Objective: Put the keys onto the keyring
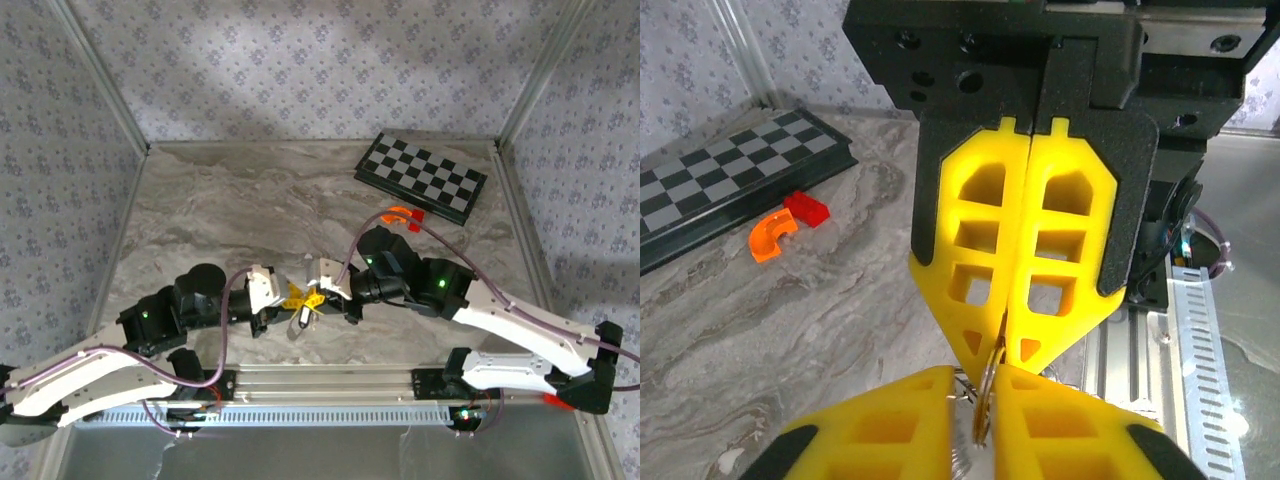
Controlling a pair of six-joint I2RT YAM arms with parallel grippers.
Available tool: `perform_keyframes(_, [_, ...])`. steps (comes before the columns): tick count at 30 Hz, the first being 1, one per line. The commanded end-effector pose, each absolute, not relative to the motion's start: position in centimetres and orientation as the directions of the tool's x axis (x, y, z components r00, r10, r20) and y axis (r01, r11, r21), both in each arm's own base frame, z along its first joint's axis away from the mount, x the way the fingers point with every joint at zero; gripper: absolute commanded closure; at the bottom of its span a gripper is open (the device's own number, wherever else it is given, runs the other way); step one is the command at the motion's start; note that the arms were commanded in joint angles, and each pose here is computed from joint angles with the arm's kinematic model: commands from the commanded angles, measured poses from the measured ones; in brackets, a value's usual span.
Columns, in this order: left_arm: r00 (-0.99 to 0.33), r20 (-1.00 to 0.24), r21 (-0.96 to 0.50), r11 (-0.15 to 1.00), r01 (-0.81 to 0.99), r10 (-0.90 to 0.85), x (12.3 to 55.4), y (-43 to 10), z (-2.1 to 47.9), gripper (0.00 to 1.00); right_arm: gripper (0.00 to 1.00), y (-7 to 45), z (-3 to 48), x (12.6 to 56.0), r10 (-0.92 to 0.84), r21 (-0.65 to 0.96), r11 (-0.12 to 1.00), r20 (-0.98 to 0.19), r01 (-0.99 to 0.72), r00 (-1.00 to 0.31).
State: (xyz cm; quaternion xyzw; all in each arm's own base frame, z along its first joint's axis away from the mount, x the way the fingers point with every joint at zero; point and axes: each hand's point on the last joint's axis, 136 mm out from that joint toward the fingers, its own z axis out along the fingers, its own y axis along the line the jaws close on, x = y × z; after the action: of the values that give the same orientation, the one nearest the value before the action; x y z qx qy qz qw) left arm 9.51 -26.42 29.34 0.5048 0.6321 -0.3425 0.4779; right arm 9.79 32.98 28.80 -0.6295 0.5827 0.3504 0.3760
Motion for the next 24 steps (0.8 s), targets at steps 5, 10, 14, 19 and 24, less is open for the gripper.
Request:
perform_keyframes(5, [-0.005,-0.945,0.082,0.252,0.964,0.327,9.5,-26.1,30.3,0.97,1.0,33.3,30.0,9.5,-0.463,-0.096,-0.065,-0.879,-0.993,0.115])
perform_keyframes(10, [0.0,-0.963,0.066,0.238,0.969,0.269,9.1,-26.2,31.3,1.0,1.0,33.4,30.2,9.5,-0.457,-0.1,-0.062,-0.882,-0.993,0.117])
perform_keyframes(14, [0.022,-0.981,0.071,0.255,0.964,0.19,9.0,-25.7,32.8,1.0,0.94,33.2,30.6,9.2,-0.43,-0.11,-0.07,-0.893,-0.992,0.129])
perform_keyframes(19, [0.06,-0.994,0.081,0.256,0.963,0.089,8.5,-24.9,34.8,1.0,0.86,33.1,31.4,8.9,-0.368,-0.107,-0.075,-0.921,-0.991,0.128])
perform_keyframes(24, [0.07,-0.997,0.078,0.248,0.966,0.042,8.1,-24.6,35.6,1.0,0.86,33.0,31.6,8.9,-0.351,-0.087,-0.085,-0.93,-0.993,0.111])
